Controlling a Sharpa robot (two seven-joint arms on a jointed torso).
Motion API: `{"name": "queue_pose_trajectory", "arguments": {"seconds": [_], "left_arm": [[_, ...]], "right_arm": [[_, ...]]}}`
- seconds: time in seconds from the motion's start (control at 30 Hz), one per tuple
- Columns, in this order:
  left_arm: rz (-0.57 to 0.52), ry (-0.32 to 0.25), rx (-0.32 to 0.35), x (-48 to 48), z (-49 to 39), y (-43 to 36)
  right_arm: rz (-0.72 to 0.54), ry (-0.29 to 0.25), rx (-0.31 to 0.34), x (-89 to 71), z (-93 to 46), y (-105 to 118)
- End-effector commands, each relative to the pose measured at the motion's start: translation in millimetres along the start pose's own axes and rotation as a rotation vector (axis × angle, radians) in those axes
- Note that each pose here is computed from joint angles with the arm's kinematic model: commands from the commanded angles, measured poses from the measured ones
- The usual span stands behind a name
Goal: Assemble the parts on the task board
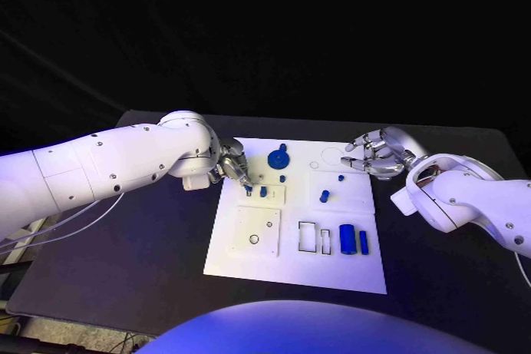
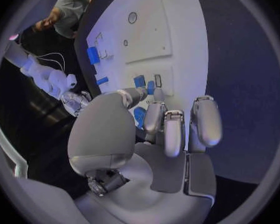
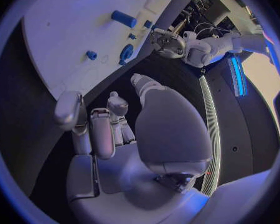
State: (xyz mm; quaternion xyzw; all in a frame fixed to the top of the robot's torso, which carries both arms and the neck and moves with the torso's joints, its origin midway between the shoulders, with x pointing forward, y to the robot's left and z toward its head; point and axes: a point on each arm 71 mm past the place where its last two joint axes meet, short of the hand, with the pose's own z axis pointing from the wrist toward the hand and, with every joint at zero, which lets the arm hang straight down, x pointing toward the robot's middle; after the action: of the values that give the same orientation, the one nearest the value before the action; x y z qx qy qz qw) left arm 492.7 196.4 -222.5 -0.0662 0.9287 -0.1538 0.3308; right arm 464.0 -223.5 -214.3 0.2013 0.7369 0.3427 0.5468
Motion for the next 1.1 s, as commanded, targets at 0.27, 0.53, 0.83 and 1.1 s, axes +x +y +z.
{"name": "queue_pose_trajectory", "arguments": {"seconds": [0.27,0.53,0.83,1.1], "left_arm": [[0.075,0.004,-0.006,0.3,1.6,-5.1],[0.056,0.000,-0.015,4.2,3.7,-5.9],[0.039,-0.009,-0.027,6.2,4.6,-5.4],[0.030,-0.018,-0.035,6.7,5.7,-4.4]], "right_arm": [[-0.002,0.008,-0.009,1.5,0.1,1.1],[0.001,0.003,-0.012,1.3,0.1,1.5],[0.014,-0.006,-0.027,0.6,0.2,2.5],[0.037,-0.007,-0.042,0.4,0.5,3.2]]}}
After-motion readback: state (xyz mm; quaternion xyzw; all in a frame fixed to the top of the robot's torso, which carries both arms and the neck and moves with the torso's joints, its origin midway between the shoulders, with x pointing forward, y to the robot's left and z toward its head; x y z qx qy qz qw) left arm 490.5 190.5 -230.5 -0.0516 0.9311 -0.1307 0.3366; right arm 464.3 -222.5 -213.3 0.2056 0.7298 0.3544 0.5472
